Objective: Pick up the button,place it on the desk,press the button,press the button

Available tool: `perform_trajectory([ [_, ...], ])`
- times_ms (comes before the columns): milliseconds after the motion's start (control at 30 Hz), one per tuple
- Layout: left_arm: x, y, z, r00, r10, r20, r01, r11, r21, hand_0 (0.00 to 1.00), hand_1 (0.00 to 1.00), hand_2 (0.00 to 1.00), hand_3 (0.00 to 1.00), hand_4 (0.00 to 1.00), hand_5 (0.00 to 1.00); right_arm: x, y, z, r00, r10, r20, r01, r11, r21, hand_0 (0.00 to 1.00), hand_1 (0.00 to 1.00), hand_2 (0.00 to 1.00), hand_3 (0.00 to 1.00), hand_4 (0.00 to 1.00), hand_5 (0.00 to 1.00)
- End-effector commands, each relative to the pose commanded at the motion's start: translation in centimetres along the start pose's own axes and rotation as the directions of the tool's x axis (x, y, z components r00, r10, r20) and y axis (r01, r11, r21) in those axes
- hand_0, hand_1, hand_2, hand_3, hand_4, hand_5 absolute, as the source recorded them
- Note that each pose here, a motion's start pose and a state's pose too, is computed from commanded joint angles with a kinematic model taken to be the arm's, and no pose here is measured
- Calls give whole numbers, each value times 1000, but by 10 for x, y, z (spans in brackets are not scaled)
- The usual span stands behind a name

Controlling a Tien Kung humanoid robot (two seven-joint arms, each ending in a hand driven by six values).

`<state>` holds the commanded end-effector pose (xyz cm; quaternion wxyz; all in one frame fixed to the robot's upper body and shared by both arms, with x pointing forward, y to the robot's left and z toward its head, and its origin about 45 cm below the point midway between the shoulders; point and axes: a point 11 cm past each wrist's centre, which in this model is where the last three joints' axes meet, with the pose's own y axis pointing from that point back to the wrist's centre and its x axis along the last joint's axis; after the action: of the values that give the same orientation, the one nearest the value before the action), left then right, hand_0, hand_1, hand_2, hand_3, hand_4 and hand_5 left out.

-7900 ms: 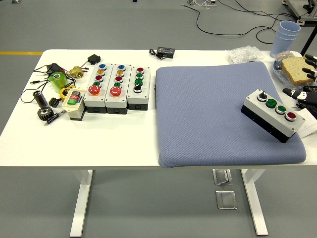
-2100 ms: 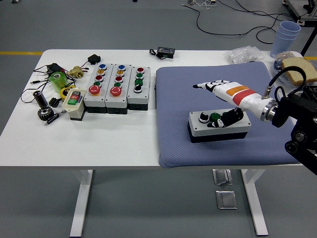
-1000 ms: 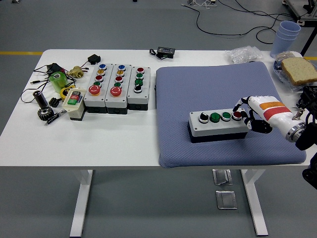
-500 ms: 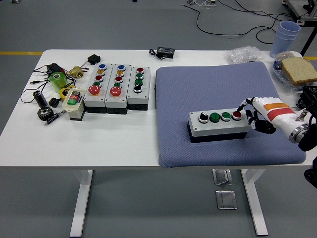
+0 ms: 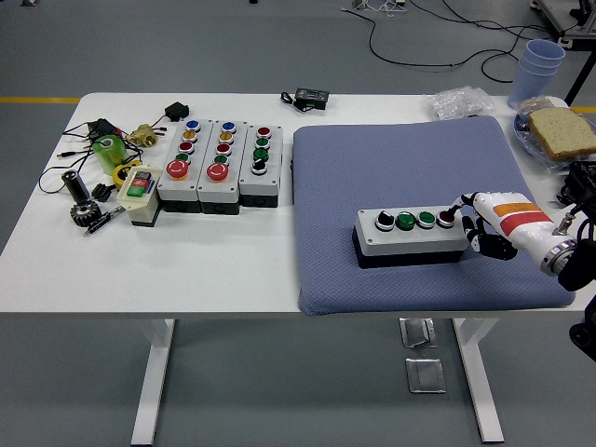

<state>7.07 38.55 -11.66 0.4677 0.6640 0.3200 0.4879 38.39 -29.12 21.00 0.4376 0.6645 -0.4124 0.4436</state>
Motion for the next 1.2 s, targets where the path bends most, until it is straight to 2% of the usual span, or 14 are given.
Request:
perform_trajectory([
  [200, -1, 0, 0, 1000, -1, 0, 1, 1000, 1, 667, 660, 673, 600, 355, 922, -3, 1, 0, 1000, -10, -3, 10, 1000, -4, 94, 2, 181, 594, 259, 2],
  [433, 0, 0, -1, 1000, -1, 6, 1, 1000, 3, 667, 660, 672, 600, 355, 922, 19, 3, -13, 996, 79, 32, -80, 996, 37, 93, 2, 181, 595, 260, 2],
  [533, 0, 0, -2, 1000, -1, 8, 1, 1000, 4, 666, 660, 672, 600, 355, 922, 22, 3, -18, 995, 88, 37, -90, 995, 49, 93, 2, 181, 589, 261, 2],
  [933, -1, -1, -5, 1000, -1, 12, 1, 1000, 8, 667, 660, 673, 600, 355, 922, 2, 0, -34, 998, 32, 46, -36, 997, 69, 96, 2, 182, 586, 265, 2],
  [1200, 0, 0, -2, 1000, 0, 6, 0, 1000, 3, 667, 659, 673, 600, 355, 922, -4, -3, -35, 999, 17, 50, -20, 998, 61, 97, 2, 182, 585, 268, 2],
])
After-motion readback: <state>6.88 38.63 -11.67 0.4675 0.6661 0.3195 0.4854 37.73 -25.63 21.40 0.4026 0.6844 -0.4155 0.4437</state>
